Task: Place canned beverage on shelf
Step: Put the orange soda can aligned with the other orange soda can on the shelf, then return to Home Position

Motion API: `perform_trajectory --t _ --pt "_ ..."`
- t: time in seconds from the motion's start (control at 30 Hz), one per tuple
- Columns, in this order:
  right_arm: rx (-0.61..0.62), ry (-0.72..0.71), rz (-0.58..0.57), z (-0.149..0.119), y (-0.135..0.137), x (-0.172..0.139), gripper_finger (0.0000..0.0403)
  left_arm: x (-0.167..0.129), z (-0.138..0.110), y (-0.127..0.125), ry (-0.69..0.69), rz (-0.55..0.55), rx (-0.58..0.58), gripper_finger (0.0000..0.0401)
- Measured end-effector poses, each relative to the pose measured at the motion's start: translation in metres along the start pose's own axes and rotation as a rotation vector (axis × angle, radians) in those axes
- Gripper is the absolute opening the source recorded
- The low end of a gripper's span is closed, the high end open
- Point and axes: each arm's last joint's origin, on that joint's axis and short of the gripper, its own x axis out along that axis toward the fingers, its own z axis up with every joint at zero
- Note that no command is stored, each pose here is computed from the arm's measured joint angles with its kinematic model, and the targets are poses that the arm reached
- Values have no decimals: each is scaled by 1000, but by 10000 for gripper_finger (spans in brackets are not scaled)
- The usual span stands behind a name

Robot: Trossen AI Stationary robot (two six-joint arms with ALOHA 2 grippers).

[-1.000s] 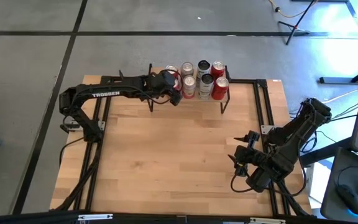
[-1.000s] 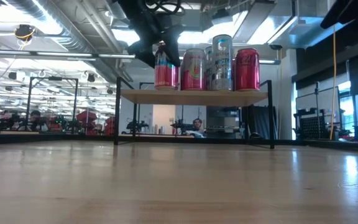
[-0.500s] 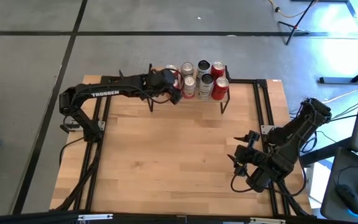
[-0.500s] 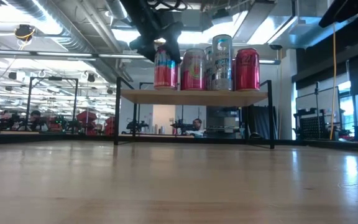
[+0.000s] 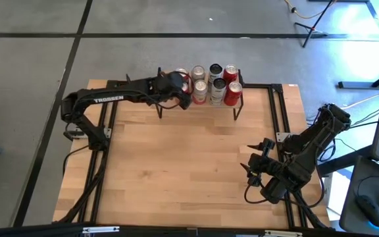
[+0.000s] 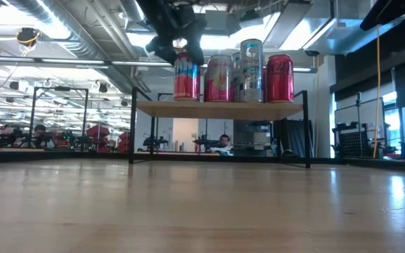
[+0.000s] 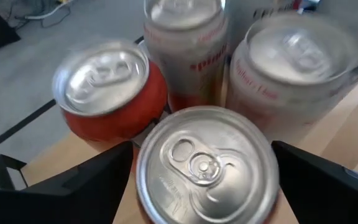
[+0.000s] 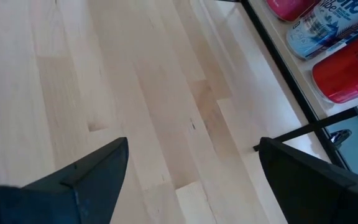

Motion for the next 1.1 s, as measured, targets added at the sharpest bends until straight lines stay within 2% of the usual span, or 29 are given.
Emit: perform_trajectory --t 0.17,0.27,0.37,0.47,0.57,0.67,0.83,0.93,1.1 --pt "1 0 1 0 0 0 348 -18 8 7 -49 -19 -28 367" --pt "1 1 2 0 0 0 348 -36 13 10 -92 -80 -49 367" --pt "2 8 7 0 0 0 348 -58 16 11 -108 -215 -56 367" --pt "16 9 9 0 1 0 348 -77 17 9 -106 -377 -112 367" --pt "36 13 18 0 1 0 348 -93 20 5 -145 -477 -127 367" --pt "32 18 27 4 1 1 349 -101 16 -7 -141 -549 -92 367" --pt "-18 43 28 17 -7 -3 349 -119 -1 -32 -46 -766 78 367" --pt "7 37 -5 32 -22 -8 349 -130 -10 -44 -26 -789 119 367" --pt "-56 32 7 58 -44 1 336 -142 -23 -58 -27 -782 174 367"
